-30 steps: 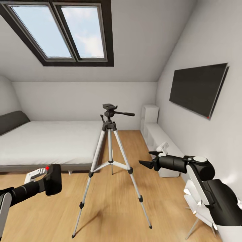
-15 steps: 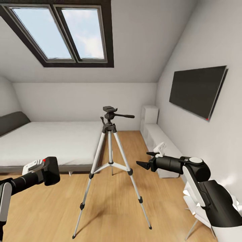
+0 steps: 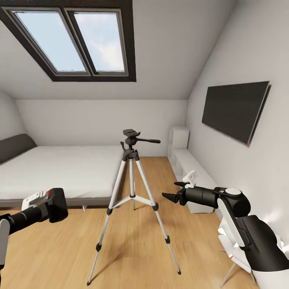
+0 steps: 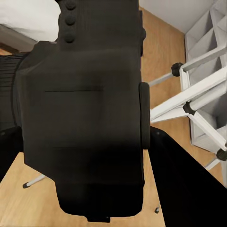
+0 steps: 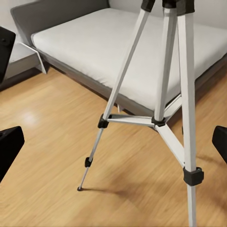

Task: Attach the digital camera to the camera tripod in the bedroom.

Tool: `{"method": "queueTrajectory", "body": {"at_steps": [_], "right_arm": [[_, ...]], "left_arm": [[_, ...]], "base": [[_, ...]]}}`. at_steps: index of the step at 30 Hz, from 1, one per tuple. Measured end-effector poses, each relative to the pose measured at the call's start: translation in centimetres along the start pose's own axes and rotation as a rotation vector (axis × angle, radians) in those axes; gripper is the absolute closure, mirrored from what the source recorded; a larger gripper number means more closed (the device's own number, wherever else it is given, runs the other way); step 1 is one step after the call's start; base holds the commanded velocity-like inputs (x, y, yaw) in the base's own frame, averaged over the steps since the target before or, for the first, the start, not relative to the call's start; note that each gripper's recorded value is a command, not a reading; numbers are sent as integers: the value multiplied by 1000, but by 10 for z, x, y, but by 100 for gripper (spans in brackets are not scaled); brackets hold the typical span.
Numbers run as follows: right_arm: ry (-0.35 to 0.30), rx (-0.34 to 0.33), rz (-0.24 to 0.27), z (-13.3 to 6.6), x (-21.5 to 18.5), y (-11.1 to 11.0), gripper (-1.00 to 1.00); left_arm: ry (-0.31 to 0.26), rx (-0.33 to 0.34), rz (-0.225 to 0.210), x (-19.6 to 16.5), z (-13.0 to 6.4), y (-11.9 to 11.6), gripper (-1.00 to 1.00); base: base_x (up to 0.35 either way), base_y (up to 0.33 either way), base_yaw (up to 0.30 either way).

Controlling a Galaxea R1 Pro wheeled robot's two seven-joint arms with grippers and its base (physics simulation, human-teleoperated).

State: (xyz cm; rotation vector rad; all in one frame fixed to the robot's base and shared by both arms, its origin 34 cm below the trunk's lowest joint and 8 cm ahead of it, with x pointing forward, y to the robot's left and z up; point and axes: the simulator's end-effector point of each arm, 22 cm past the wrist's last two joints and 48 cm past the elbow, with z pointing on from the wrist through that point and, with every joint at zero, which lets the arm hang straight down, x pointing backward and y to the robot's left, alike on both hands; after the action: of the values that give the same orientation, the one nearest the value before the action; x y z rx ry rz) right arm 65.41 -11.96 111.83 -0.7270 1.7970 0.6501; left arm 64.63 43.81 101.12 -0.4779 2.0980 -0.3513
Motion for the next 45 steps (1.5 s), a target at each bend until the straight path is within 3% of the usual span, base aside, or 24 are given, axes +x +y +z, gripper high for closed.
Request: {"method": "queueTrajectory", "body": {"at_steps": [13, 21, 28, 36, 45], "right_arm": [[0, 2, -1, -6, -13, 3, -100], [6, 3, 1, -10, -19, 5, -100], [14, 2, 9, -12, -23, 8, -100], [15, -2, 18, -13, -29, 12, -100], [34, -27, 63, 0, -23, 21, -100]], "left_arm": [[4, -49, -40, -5, -12, 16, 100], [8, -50, -34, -7, -17, 10, 100], [-41, -19, -20, -24, -31, -13, 100], [-52, -6, -19, -29, -38, -24, 100], [-49, -7, -24, -32, -44, -26, 100]], "base": [[0, 0, 0], [0, 0, 0], [0, 0, 0], [0, 0, 0], [0, 0, 0]]}}
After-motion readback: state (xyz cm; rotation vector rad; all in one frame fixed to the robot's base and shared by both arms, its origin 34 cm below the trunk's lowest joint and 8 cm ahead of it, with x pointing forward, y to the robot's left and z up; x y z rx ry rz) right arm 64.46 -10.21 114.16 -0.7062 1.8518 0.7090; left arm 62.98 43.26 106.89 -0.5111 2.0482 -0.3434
